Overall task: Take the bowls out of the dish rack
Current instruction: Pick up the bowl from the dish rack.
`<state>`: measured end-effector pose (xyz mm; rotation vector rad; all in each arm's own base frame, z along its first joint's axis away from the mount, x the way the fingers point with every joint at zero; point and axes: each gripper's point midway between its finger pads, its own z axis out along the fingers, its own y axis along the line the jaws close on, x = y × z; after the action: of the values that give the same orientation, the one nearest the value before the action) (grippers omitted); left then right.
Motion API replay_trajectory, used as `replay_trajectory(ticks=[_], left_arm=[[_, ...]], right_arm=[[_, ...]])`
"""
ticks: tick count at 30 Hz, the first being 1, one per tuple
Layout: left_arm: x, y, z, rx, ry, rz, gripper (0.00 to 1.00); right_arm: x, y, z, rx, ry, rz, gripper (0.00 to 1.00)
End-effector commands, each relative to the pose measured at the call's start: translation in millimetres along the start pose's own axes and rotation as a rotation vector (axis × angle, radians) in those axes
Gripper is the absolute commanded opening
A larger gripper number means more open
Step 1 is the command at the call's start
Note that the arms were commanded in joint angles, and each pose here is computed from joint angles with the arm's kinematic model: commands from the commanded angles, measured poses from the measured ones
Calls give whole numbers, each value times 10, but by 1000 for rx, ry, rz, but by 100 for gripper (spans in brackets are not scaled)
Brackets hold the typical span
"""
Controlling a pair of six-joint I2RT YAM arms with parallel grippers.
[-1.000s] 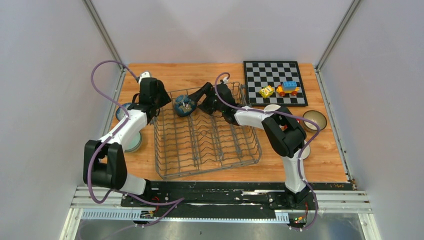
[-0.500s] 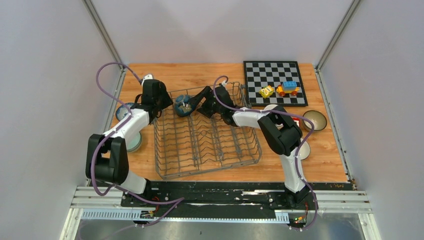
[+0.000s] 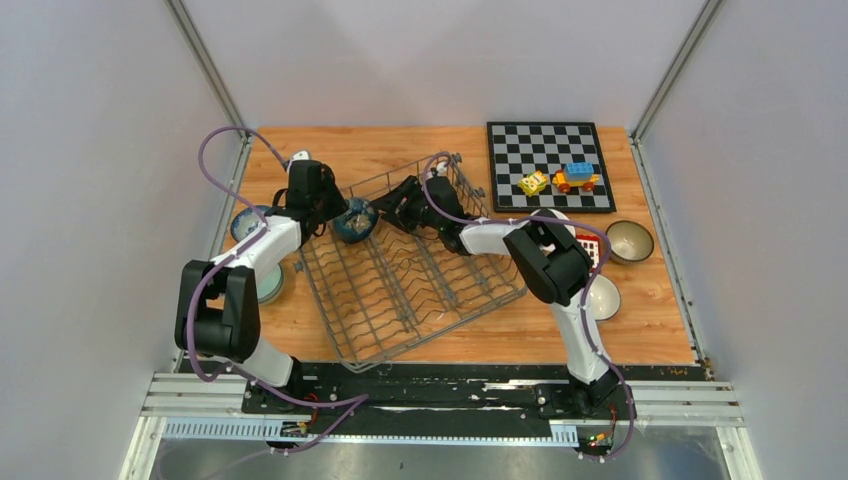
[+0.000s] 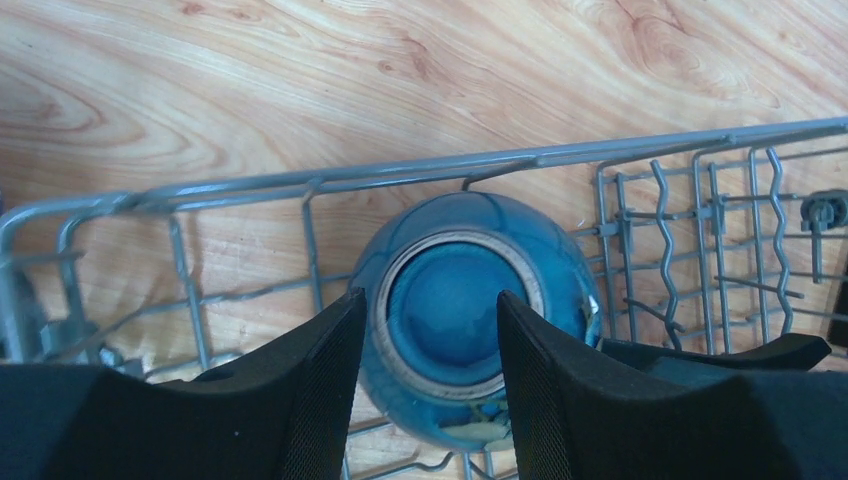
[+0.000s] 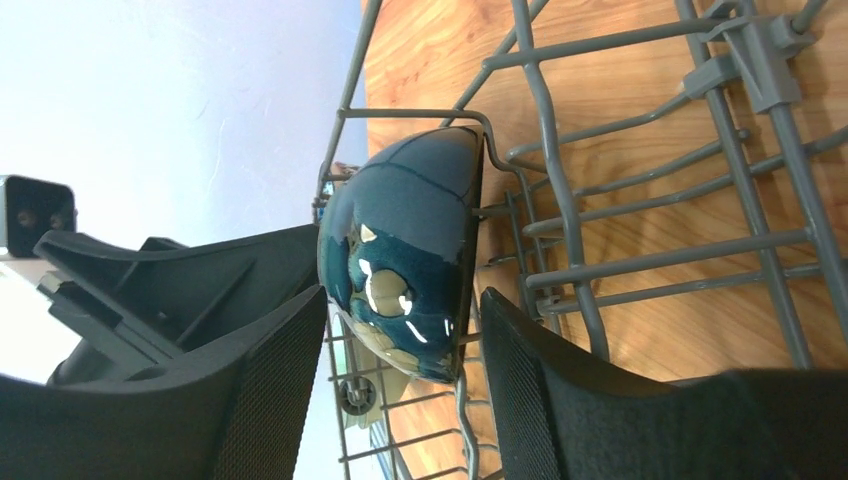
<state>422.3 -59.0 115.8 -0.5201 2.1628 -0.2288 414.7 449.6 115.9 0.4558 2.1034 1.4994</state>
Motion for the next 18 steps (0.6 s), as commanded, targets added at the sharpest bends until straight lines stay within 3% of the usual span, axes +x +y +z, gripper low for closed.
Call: replay_trajectory(ticks=[1, 6, 18], left_arm=[[21, 28, 52, -5, -3, -7, 53], [-67, 41, -21, -15, -31, 0, 53], [-261, 104, -364, -43, -102, -5, 54]], right_arm=[[108, 120, 74, -66, 51, -7, 64], [84, 162, -57, -42, 49, -102, 72], [113, 201, -372, 53, 76, -314, 76]])
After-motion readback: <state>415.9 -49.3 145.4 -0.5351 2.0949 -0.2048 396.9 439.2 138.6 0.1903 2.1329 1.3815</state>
